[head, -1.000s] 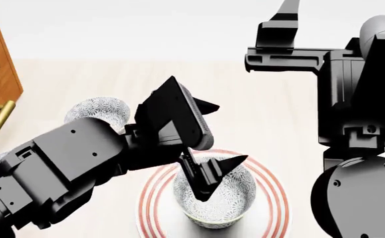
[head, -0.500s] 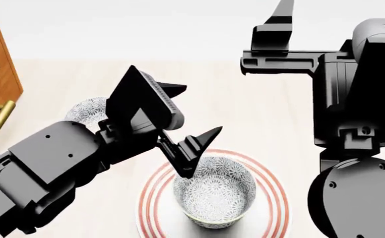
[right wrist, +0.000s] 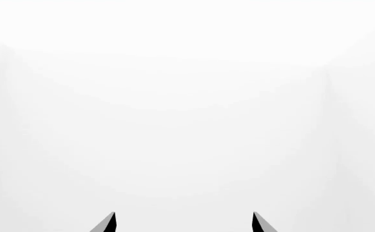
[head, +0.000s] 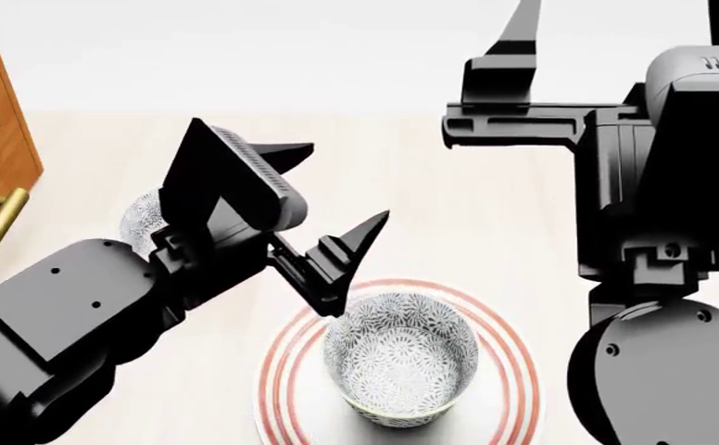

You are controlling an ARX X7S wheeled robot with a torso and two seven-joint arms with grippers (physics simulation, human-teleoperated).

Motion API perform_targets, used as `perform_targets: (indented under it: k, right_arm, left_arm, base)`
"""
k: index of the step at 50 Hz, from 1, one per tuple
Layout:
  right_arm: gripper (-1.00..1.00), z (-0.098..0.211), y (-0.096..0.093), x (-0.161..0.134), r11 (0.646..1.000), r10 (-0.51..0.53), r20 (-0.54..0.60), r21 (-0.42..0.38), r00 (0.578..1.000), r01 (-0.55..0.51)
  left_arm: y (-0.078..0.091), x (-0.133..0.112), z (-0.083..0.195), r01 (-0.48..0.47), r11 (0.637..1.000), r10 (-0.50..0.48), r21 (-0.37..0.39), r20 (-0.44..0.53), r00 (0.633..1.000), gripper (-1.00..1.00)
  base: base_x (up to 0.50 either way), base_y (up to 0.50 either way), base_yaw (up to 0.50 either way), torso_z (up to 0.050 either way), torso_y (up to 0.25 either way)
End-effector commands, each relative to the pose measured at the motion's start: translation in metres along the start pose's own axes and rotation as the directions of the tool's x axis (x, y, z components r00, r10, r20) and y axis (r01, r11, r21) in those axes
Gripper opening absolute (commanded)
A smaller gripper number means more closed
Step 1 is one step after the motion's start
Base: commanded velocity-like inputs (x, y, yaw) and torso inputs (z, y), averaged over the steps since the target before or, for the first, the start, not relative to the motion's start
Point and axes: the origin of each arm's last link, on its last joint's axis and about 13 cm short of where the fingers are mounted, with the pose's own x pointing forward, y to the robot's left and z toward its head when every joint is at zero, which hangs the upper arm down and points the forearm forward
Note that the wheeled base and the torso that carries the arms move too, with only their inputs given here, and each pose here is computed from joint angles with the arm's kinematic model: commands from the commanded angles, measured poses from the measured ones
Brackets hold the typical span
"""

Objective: Put the bowl at the front on the plate.

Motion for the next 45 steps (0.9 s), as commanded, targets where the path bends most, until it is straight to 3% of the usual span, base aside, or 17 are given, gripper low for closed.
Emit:
perform_targets:
  k: [1, 12, 45]
  right_arm:
    - [1.00, -0.003, 0.001, -0.002, 1.000, 0.002, -0.005, 0.005, 1.000, -0.002]
    - [1.00, -0.006, 0.002, -0.003, 1.000, 0.016, -0.015, 0.013, 1.000, -0.016]
    - [1.00, -0.020, 0.004, -0.012, 0.999, 0.038, -0.067, 0.010, 0.997, -0.038]
  left_arm:
    - [0.000, -0.007, -0.004, -0.047, 0.998, 0.047, -0.030, 0.021, 0.999, 1.00]
    - [0.000, -0.015, -0.007, -0.074, 0.993, 0.079, -0.089, 0.057, 0.995, 1.00]
    - [-0.009, -0.038, 0.011, -0.169, 0.980, 0.184, -0.101, 0.154, 0.971, 1.00]
  base:
    - [0.00, 0.00, 0.00, 0.000, 0.000]
    - [0.00, 0.00, 0.00, 0.000, 0.000]
    - [0.00, 0.00, 0.00, 0.000, 0.000]
